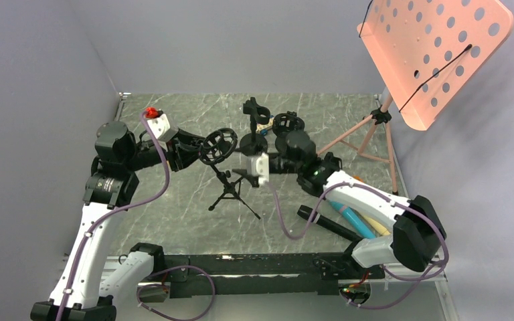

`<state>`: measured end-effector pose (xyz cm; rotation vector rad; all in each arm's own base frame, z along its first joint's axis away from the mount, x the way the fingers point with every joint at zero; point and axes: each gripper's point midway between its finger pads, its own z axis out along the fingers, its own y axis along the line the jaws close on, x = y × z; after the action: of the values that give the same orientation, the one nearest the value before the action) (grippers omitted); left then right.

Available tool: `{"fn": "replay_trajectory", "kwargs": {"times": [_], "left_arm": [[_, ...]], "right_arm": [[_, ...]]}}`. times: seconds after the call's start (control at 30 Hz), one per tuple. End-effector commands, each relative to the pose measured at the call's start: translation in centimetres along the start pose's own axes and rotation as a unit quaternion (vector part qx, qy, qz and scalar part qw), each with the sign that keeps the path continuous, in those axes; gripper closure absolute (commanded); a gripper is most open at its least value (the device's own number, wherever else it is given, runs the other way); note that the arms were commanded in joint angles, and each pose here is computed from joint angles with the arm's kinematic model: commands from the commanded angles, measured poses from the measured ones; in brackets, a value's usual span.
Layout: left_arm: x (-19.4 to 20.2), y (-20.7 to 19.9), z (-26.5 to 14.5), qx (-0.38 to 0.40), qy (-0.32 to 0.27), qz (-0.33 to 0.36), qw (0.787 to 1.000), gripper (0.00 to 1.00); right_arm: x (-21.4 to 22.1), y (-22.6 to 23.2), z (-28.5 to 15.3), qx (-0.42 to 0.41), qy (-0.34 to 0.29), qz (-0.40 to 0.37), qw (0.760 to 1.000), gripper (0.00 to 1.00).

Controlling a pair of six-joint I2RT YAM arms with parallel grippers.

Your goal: Remove the microphone from the stand

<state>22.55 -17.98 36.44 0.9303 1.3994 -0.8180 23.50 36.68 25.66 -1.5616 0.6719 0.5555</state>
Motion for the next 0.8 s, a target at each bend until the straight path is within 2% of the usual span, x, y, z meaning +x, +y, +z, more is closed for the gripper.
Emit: {"fn": "replay_trajectory", "kwargs": {"times": [0.0, 0.13, 0.23, 0.33, 0.57, 0.7, 0.77], "left_arm": [[-2.5, -1.1, -0.5, 0.026, -0.023, 0.052, 0.998, 1.0], [-2.6, -0.7, -0.5, 0.018, -0.022, 0.068, 0.997, 1.0], [-2.7, -0.5, -0.4, 0.015, -0.024, 0.076, 0.997, 1.0], [-2.7, -0.3, -0.3, 0.013, -0.024, 0.08, 0.996, 1.0], [-2.4, 0.6, -0.3, -0.01, -0.027, 0.089, 0.996, 1.0], [-2.1, 1.0, -0.3, -0.022, -0.024, 0.092, 0.995, 1.0], [-2.0, 1.2, -0.3, -0.026, -0.025, 0.093, 0.995, 1.0]], "right_arm": [[-0.9, -4.4, -3.0, 0.01, 0.041, 0.124, 0.991, 0.37], [0.6, -3.7, -4.1, -0.048, 0.071, 0.293, 0.952, 0.37], [0.9, -3.4, -4.2, -0.085, 0.068, 0.441, 0.891, 0.38], [0.8, -4.4, -3.2, -0.117, 0.061, 0.544, 0.828, 0.39], [0.1, -3.4, -1.1, -0.181, 0.044, 0.685, 0.704, 0.33], [-0.5, -2.1, -0.4, -0.206, 0.035, 0.73, 0.651, 0.33], [-0.7, -1.7, -0.1, -0.215, 0.034, 0.739, 0.637, 0.33]]}}
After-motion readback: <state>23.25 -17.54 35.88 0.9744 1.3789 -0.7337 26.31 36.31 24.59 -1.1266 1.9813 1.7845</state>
